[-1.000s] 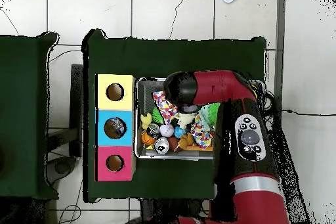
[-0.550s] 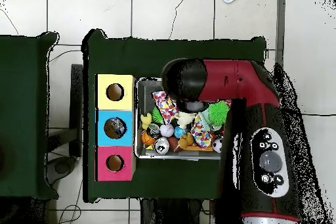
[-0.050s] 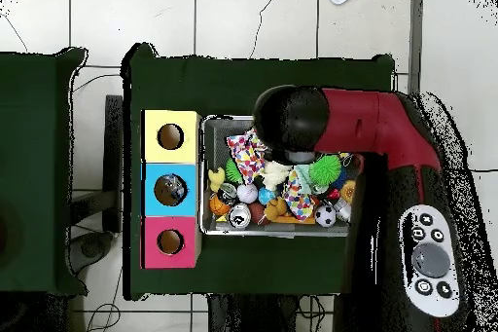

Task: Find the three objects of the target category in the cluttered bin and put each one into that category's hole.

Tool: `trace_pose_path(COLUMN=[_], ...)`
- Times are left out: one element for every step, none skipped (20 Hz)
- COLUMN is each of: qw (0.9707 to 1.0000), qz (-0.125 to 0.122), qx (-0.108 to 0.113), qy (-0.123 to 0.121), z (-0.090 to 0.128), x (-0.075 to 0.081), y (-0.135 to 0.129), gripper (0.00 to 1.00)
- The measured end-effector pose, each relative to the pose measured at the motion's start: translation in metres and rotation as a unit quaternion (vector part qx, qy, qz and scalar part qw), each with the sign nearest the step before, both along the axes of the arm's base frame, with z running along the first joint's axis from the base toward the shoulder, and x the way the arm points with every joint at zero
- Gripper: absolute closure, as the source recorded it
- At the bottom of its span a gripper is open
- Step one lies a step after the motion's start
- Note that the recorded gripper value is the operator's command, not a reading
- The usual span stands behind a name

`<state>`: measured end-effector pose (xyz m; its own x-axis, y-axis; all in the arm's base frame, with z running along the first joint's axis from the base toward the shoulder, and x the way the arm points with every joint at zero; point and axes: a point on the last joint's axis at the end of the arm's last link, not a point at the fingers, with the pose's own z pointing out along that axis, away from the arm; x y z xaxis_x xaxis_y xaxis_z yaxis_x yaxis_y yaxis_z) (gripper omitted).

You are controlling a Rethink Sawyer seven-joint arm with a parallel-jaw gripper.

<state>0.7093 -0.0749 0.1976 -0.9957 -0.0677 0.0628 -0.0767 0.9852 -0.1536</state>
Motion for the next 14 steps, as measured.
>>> trace_pose_path(qw=[1.0000, 0.9999, 0.9999, 0.9998, 0.9996, 0.9996, 0.9995, 0.9995, 0.9994, 0.9994, 0.9993, 0.9992, 0.9992, 0.9991], qz=[0.000, -0.001, -0.001, -0.001, 0.000, 0.000, 0.000, 0.000, 0.001, 0.001, 0.002, 0.002, 0.003, 0.004], qx=[0.001, 0.003, 0.004, 0.005, 0.008, 0.010, 0.011, 0.012, 0.015, 0.017, 0.019, 0.021, 0.022, 0.024], qy=[-0.004, -0.011, -0.016, -0.020, -0.027, -0.028, -0.029, -0.030, -0.031, -0.032, -0.032, -0.033, -0.033, -0.034], z=[-0.002, -0.007, -0.010, -0.013, -0.019, -0.021, -0.023, -0.025, -0.028, -0.029, -0.031, -0.032, -0.034, -0.036], x=[0.000, -0.001, -0.001, -0.002, -0.003, -0.004, -0.005, -0.005, -0.007, -0.008, -0.008, -0.009, -0.009, -0.009], y=[-0.002, -0.005, -0.006, -0.008, -0.010, -0.010, -0.010, -0.010, -0.010, -0.009, -0.009, -0.008, -0.007, -0.006], gripper=[0.00, 0.00, 0.00, 0.00, 0.00, 0.00, 0.00, 0.00, 0.00, 0.00, 0.00, 0.00, 0.00, 0.00])
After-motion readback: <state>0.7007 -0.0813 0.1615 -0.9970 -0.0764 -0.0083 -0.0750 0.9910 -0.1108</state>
